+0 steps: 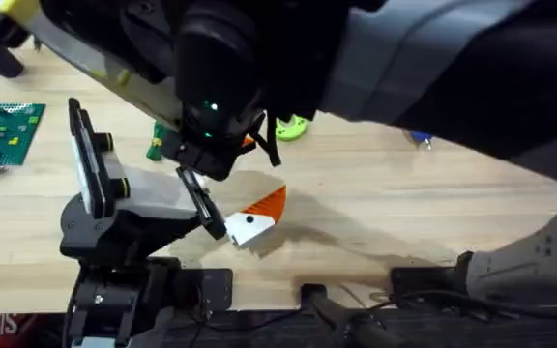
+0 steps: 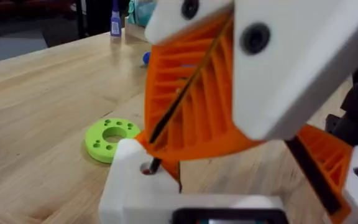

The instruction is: Pick up the gripper from the table and insert it into the empty holder that is missing its gripper. Then pick up a screw, insert it into the mounting hole, and use the screwdriver to tighten it. Finally, clean up the table by picking up the vegetable and placing it into the bucket.

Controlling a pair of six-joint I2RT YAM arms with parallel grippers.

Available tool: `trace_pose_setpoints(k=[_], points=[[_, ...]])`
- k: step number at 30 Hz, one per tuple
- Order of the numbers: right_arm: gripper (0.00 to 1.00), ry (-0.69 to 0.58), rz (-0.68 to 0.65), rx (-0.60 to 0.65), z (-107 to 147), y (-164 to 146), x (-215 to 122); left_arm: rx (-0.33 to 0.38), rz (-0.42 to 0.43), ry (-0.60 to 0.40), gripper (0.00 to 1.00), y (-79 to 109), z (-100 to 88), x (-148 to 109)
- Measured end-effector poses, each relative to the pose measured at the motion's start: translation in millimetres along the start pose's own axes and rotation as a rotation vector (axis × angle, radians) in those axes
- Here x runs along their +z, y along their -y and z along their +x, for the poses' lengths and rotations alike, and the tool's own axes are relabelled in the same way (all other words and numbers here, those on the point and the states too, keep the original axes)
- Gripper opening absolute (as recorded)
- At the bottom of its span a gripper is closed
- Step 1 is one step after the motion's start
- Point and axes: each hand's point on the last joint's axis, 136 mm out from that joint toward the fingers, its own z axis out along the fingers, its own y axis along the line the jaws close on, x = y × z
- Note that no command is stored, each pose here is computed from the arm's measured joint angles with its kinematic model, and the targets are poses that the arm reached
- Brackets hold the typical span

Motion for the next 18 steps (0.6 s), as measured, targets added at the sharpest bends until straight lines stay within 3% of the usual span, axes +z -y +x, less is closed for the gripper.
trace_pose_setpoints(k=[18], points=[[0.003, -0.001, 0.015, -0.001, 0.1, 2.3, -0.1, 0.0, 0.0, 0.0, 0.986, 0.0, 0.0, 0.0]])
